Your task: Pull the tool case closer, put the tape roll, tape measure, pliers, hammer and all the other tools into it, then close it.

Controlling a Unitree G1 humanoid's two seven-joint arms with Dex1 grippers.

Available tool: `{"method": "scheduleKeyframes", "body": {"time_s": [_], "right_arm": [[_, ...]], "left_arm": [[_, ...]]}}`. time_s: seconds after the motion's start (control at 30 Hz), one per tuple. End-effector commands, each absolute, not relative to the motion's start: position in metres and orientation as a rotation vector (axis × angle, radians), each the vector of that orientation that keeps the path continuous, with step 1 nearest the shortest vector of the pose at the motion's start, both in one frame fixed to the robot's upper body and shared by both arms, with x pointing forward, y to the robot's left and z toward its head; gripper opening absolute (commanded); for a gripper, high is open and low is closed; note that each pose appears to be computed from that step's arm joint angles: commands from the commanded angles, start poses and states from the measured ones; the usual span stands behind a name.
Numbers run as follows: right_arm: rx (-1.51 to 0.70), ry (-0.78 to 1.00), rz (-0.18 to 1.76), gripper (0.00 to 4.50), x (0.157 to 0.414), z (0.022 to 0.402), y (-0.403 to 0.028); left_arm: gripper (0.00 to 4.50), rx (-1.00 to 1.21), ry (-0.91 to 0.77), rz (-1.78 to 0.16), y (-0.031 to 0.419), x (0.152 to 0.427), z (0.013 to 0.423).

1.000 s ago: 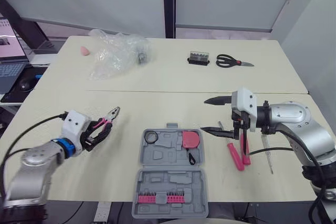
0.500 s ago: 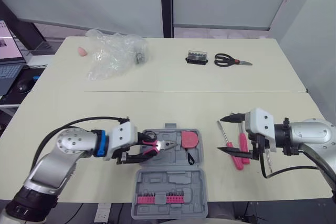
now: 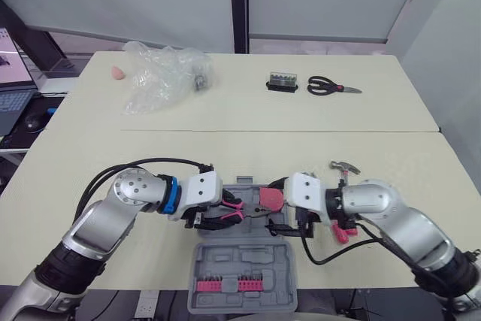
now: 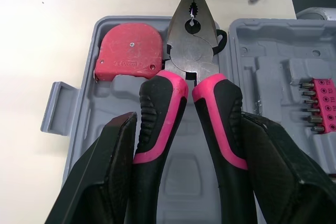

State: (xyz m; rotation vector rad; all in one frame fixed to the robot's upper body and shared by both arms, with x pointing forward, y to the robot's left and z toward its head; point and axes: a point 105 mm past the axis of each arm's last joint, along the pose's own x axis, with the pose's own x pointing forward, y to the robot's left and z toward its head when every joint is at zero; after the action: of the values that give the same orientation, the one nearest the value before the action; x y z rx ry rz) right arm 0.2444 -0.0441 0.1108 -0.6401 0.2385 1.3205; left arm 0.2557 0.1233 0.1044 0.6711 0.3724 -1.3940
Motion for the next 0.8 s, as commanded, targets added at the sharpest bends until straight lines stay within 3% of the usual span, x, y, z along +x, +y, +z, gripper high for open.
{"method": "scheduleKeyframes", "body": {"time_s": [0.03,0.43,0.53,0.63,0.8], "right_arm": [[-0.665,0.229,1.344,4.50,0.243,0.111,-0.035],[-0.662,0.222,1.365,4.50,0.248,0.105,-0.020],[-0.659,0.215,1.366,3.86,0.249,0.105,-0.017],[-0.662,0.206,1.366,2.82,0.250,0.105,-0.015],[-0.666,0.194,1.369,1.66,0.249,0.105,-0.014]], "left_arm": [[2.61,0.704,0.324,-1.408,0.116,0.254,0.114],[2.61,0.701,0.325,-1.407,0.115,0.255,0.117],[2.61,0.703,0.327,-1.408,0.115,0.254,0.116],[2.61,0.702,0.327,-1.408,0.115,0.254,0.115],[2.61,0.702,0.340,-1.398,0.116,0.253,0.111]]}}
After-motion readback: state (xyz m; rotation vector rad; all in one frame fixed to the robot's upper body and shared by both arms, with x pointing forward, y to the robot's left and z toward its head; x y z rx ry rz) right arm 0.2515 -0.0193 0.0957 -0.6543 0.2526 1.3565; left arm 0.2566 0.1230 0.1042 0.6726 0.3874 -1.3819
